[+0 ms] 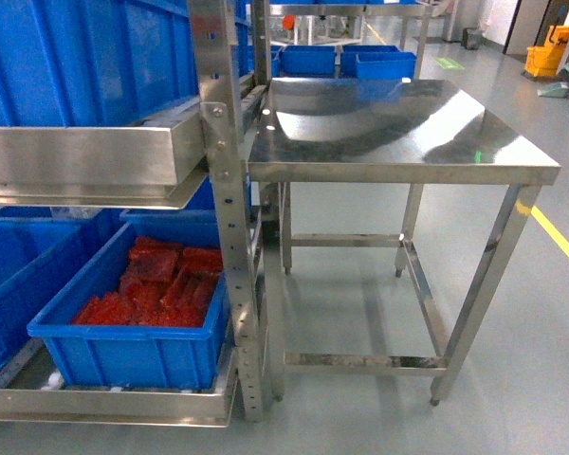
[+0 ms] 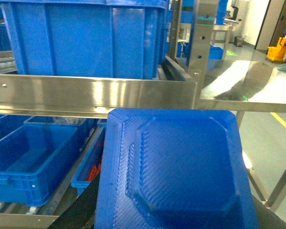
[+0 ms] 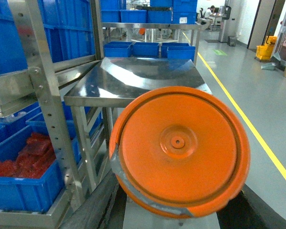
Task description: Sort blue parts and orange caps into right shelf containers
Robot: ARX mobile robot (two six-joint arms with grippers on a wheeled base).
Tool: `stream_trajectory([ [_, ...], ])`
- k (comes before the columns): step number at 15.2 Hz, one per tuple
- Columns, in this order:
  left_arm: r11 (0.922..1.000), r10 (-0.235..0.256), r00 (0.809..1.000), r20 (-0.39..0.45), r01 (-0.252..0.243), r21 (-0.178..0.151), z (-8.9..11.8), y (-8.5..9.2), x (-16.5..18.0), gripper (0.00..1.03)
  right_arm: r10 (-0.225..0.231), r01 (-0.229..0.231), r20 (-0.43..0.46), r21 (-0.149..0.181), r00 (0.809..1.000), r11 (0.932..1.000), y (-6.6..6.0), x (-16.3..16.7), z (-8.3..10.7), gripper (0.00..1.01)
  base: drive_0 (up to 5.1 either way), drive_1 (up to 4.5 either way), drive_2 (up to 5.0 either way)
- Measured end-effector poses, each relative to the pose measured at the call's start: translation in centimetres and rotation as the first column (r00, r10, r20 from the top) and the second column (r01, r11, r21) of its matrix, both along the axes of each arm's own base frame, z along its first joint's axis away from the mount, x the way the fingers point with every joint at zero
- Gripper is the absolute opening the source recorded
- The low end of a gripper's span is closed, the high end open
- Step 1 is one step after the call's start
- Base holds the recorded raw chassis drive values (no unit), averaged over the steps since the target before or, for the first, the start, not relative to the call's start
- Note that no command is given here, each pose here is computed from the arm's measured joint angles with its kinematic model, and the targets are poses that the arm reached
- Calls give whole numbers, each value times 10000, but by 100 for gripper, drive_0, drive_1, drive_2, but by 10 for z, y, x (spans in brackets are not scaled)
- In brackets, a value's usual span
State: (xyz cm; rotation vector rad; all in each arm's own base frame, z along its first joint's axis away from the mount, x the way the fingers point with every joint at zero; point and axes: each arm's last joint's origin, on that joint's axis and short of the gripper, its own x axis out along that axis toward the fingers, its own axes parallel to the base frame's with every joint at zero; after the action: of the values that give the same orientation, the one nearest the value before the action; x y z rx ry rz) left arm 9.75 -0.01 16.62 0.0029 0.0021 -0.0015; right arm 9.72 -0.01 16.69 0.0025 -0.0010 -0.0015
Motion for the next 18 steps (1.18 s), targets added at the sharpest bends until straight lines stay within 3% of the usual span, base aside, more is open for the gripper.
stream_trajectory([
  [18, 10000, 8, 10000, -31, -8, 0, 0, 0, 0, 42, 8, -8, 11, 0, 10000, 10000, 0, 0, 0, 44, -505, 236, 236],
])
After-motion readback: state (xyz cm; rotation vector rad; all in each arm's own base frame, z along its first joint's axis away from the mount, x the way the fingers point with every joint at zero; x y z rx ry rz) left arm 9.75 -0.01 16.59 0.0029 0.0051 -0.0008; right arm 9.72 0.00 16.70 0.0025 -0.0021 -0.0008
